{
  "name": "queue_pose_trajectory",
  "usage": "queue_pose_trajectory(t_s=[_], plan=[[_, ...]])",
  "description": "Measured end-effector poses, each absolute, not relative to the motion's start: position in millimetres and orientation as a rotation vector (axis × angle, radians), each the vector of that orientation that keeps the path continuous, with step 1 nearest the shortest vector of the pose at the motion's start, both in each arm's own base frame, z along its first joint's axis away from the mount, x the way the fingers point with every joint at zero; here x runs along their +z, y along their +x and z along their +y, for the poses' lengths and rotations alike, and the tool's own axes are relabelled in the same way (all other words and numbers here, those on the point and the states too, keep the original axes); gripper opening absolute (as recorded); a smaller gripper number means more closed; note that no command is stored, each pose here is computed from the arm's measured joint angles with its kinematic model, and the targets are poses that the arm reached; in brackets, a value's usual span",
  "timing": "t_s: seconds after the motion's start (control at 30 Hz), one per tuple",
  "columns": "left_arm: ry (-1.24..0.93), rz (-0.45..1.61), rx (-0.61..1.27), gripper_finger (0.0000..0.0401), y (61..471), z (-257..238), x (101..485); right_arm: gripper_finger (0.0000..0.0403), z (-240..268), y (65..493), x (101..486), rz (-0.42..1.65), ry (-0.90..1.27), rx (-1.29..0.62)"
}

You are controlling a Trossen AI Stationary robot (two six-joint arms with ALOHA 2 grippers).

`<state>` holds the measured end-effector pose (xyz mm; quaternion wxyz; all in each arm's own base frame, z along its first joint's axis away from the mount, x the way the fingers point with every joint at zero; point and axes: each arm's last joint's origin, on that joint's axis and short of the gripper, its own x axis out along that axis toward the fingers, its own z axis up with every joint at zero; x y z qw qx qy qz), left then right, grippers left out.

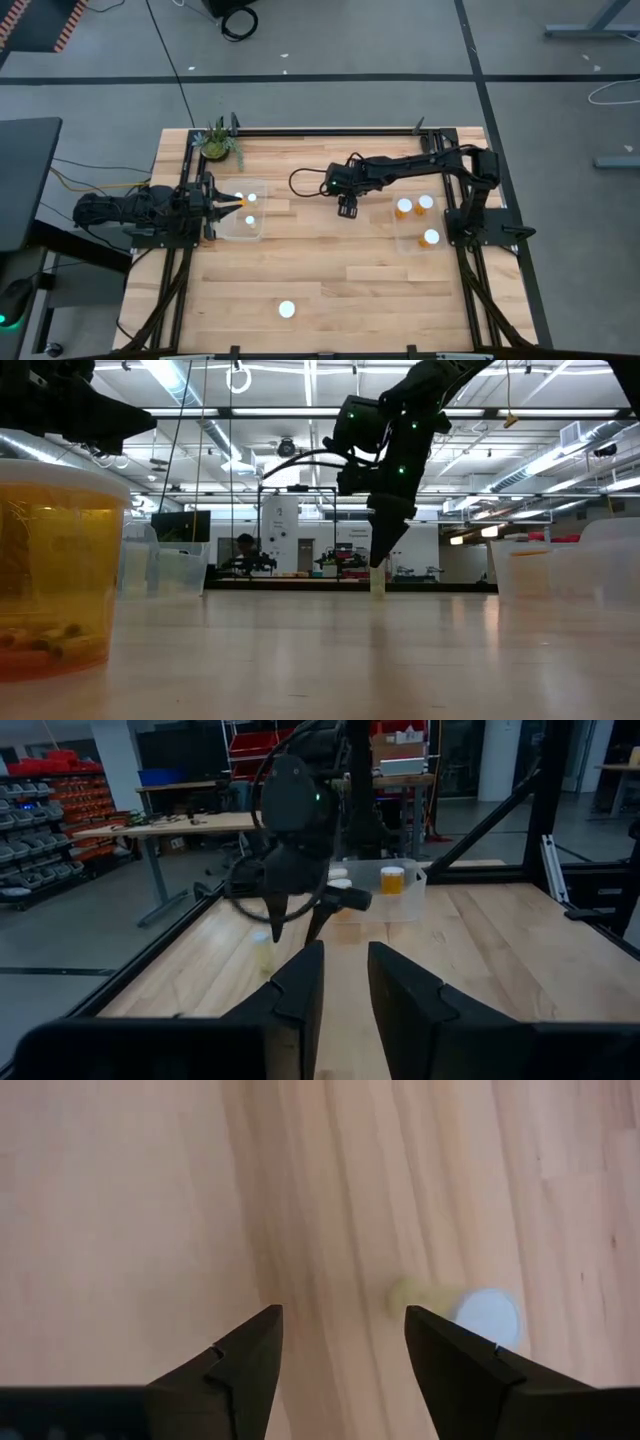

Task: Pick and place medicine bottles into bin by pill shape (circle, oval)
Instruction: Put the yellow pill bottle into the left transparent bin

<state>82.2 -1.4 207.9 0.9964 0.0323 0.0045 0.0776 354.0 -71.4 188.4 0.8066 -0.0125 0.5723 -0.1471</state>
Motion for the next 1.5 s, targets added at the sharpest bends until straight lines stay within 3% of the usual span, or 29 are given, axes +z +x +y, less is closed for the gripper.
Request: queue_pose_trajectory(t_s=[0.2,0.57,1.13,1.5], plan=[[0.044,-0.008,0.156,0.0084,82.2,-1.4,209.4,0.0218,-70.1,337.2,210.6,1.133,-0.016,-0.263],[0.063,-0.117,0.255,0.0083,86.6,0.8,222.6,0.0217,-75.8,285.2,220.3,0.978,0.085,-0.402],[0.026,0.097,0.515,0.0028,121.4,18.2,210.4,0.0217,-102.4,291.8,178.7,1.092,0.070,-0.602],[0.038,0.235,0.588,0.0014,140.2,33.6,219.3,0.0217,-113.3,299.9,164.4,1.073,0.070,-0.612]])
